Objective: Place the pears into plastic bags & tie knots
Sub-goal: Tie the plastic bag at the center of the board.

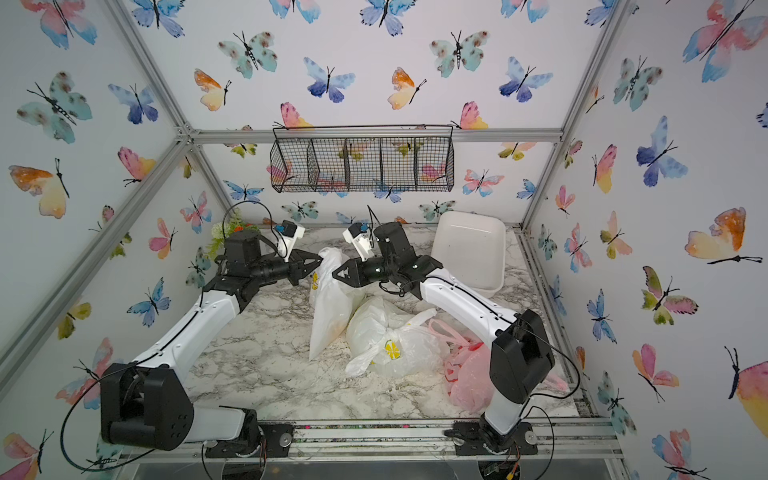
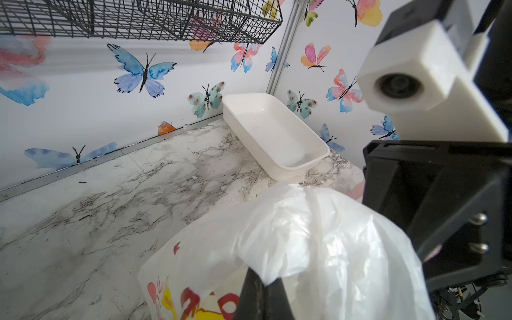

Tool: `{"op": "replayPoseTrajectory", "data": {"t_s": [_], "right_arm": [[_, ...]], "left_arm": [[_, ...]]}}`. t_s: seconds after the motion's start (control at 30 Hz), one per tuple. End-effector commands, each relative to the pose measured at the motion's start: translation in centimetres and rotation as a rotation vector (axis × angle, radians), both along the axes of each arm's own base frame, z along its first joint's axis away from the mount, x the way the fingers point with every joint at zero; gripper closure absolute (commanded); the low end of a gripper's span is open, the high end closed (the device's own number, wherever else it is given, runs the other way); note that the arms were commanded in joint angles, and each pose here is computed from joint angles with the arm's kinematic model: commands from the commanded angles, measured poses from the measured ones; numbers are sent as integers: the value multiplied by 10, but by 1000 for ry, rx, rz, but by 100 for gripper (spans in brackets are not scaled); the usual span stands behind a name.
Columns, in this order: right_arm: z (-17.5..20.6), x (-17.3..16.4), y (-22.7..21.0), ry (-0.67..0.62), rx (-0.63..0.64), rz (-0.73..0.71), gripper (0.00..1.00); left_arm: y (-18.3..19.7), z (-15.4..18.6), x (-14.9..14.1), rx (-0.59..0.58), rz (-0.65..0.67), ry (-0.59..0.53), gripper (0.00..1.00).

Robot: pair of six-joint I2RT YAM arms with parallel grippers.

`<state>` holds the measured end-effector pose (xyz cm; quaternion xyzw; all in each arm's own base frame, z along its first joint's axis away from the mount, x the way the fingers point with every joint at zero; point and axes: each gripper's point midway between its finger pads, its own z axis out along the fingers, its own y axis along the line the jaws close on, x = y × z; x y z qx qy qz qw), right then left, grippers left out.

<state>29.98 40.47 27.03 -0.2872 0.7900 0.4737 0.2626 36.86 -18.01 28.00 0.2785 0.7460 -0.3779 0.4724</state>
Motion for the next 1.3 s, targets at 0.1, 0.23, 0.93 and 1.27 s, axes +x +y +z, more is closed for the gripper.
{"op": "replayPoseTrajectory", "data": {"t_s": [0.1,0.23,0.93,1.27], "right_arm": [[-62,23,-92,10,-318,-141,97],[-74,30,-129,37,-301,-219,97],[-63,28,-99,82,-144,-108,97],[-53,25,-96,64,-113,-82,96]], "left_arm": [[55,25,-1,-31,205,-10,100],[64,9,-5,-14,260,8,100],[-45,28,-32,286,-41,-202,60],[-43,2,-29,480,-104,-148,48]]}}
